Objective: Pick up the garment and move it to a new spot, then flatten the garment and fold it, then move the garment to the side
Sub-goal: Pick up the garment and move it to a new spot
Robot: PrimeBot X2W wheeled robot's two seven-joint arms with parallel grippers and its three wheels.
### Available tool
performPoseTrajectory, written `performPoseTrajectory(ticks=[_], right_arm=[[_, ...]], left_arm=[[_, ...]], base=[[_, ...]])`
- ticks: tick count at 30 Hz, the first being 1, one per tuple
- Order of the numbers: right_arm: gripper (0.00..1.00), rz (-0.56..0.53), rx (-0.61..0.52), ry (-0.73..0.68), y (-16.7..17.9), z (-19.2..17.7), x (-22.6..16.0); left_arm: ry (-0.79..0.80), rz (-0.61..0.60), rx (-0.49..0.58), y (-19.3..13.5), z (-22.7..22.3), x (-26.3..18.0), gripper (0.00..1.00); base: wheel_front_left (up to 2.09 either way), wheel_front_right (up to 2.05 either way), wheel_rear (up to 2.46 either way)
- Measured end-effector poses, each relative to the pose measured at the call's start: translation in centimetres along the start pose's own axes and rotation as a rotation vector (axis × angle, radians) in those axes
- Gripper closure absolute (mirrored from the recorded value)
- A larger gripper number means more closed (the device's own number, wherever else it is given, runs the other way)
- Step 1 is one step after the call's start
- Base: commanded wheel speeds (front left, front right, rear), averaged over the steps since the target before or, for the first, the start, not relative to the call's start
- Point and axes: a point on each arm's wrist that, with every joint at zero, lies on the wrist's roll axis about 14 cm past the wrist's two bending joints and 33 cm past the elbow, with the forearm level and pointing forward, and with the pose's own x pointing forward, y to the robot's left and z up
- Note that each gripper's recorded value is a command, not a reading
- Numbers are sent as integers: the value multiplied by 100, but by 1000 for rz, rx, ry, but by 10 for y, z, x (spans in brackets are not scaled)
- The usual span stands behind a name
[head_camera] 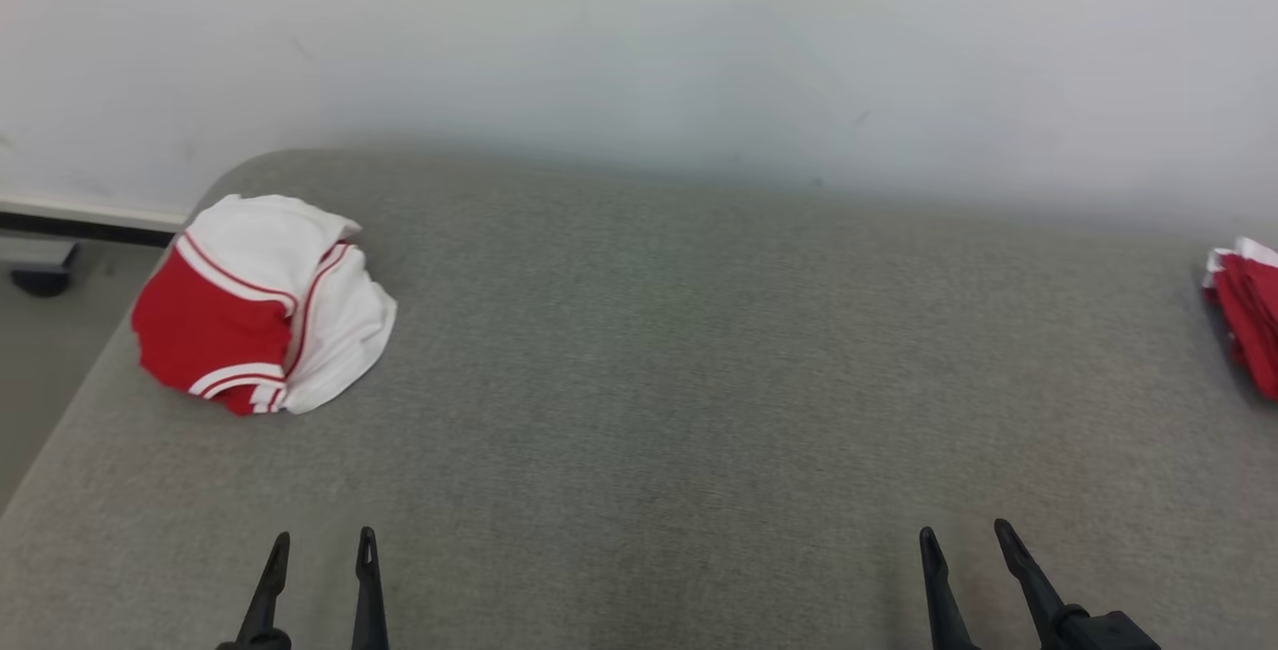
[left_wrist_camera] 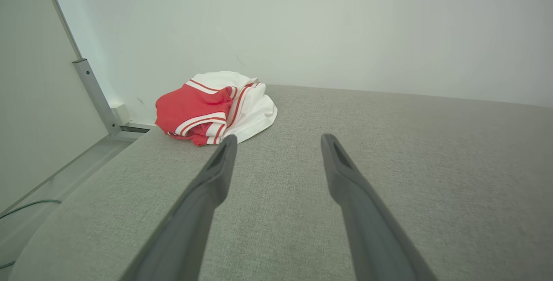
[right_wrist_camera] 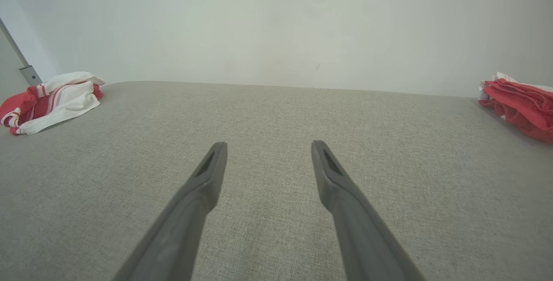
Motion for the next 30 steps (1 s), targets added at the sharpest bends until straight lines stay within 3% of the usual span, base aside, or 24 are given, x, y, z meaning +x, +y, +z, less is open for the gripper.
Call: performPoseTrajectory(ticks=[16, 30], right_arm=[[0, 235, -1, 13, 72, -2, 30], [0, 395, 3, 21, 125, -5, 44]], left_arm=[[0, 264, 6, 76, 0, -59, 0], [11, 411, -3, 110, -2, -95, 0]], base=[[0, 0, 0], [0, 0, 0]])
